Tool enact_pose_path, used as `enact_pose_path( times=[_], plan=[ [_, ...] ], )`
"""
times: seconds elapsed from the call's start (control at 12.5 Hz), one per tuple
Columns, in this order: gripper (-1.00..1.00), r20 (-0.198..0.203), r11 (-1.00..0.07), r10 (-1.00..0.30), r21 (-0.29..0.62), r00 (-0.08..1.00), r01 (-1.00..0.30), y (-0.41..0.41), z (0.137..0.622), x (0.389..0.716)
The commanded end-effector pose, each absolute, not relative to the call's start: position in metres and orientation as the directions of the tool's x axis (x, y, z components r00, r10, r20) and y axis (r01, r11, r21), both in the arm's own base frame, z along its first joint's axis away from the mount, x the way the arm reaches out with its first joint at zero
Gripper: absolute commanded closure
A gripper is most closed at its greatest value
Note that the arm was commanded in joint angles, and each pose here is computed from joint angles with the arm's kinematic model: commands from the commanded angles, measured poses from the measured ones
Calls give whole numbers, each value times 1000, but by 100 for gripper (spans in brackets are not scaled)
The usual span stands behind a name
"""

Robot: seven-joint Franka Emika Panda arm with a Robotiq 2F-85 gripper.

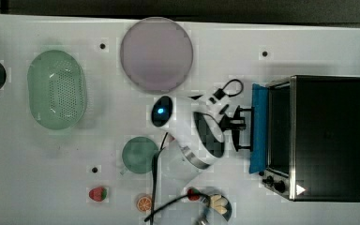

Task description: Flap open oven.

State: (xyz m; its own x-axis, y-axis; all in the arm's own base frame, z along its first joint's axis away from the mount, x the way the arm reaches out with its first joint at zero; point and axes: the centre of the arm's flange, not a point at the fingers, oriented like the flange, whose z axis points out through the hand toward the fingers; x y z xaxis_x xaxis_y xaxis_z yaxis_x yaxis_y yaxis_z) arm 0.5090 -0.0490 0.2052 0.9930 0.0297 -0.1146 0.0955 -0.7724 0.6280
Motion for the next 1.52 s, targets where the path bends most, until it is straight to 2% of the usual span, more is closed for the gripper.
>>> enact_pose_path(
  times=[0.08, 0.32, 0.64, 0.88, 0.96, 1.12, 1.28, 1.44, 1.52],
  plan=[
    [65, -85, -745, -31, 666, 996, 34, -29, 167, 500],
    [65, -126, -719, 10, 688, 992, 95, -14, 134, 502],
    [65, -132, -714, -7, 695, 991, 87, -11, 102, 503],
    [65, -112, -727, -4, 682, 994, 74, -9, 102, 507],
    [65, -85, -741, -3, 669, 996, 55, -6, 109, 513],
    [65, 14, -805, -55, 591, 998, -53, 5, 140, 532],
    [65, 88, -840, -265, 468, 960, -275, 7, 189, 544],
    [65, 120, -813, -481, 310, 869, -493, 4, 252, 554],
    [65, 115, -781, -572, 227, 813, -582, 2, 289, 556]
  ],
)
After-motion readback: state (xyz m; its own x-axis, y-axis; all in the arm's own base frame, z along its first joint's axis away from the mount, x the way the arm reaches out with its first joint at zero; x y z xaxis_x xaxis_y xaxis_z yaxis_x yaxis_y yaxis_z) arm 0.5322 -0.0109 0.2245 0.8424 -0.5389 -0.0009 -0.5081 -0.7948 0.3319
